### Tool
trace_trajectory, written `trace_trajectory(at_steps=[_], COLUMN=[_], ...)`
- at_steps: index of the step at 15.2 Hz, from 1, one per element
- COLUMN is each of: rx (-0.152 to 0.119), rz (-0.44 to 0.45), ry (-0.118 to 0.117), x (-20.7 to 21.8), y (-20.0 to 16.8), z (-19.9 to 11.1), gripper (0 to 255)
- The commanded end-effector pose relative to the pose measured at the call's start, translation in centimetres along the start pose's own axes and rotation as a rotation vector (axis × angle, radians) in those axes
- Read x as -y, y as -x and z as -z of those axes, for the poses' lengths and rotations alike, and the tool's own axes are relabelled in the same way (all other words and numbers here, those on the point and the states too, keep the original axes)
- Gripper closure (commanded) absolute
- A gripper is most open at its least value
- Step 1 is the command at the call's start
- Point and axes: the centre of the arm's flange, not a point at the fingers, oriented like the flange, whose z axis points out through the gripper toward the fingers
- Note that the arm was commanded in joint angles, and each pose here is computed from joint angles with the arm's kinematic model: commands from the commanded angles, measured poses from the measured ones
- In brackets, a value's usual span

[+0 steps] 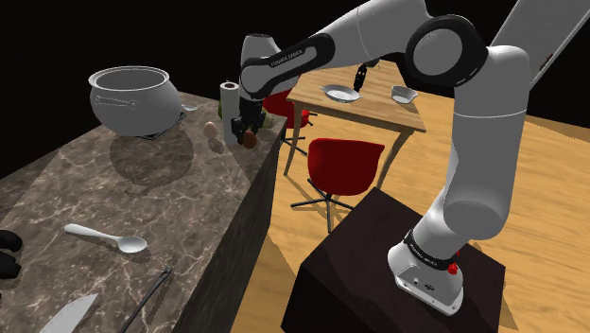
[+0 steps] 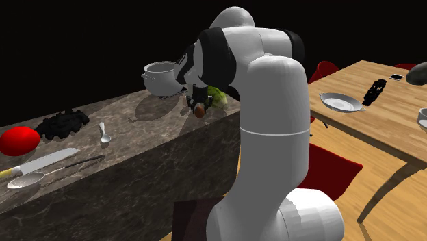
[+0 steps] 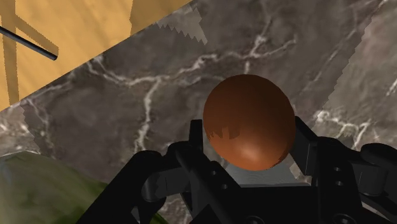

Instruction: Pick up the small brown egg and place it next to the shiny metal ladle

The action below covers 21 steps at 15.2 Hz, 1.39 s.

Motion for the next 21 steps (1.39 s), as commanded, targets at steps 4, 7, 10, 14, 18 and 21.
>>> trace_trajectory(at_steps=[4, 7, 10, 14, 18, 21], rx=[0.000, 0.000, 0.000, 0.000, 0.000, 0.000], rz=[0.000, 0.000, 0.000, 0.000, 0.000, 0.000], ry=[0.000, 0.000, 0.000, 0.000, 0.000, 0.000], x=[0.1, 0.2, 0.3, 0.5, 0.6, 0.8], y=[0.0, -0.1, -0.2, -0.3, -0.4, -0.4], z=[0.5, 2.1, 3.7, 5.8, 7.9, 9.4], gripper=[255, 255, 255, 255, 255, 255])
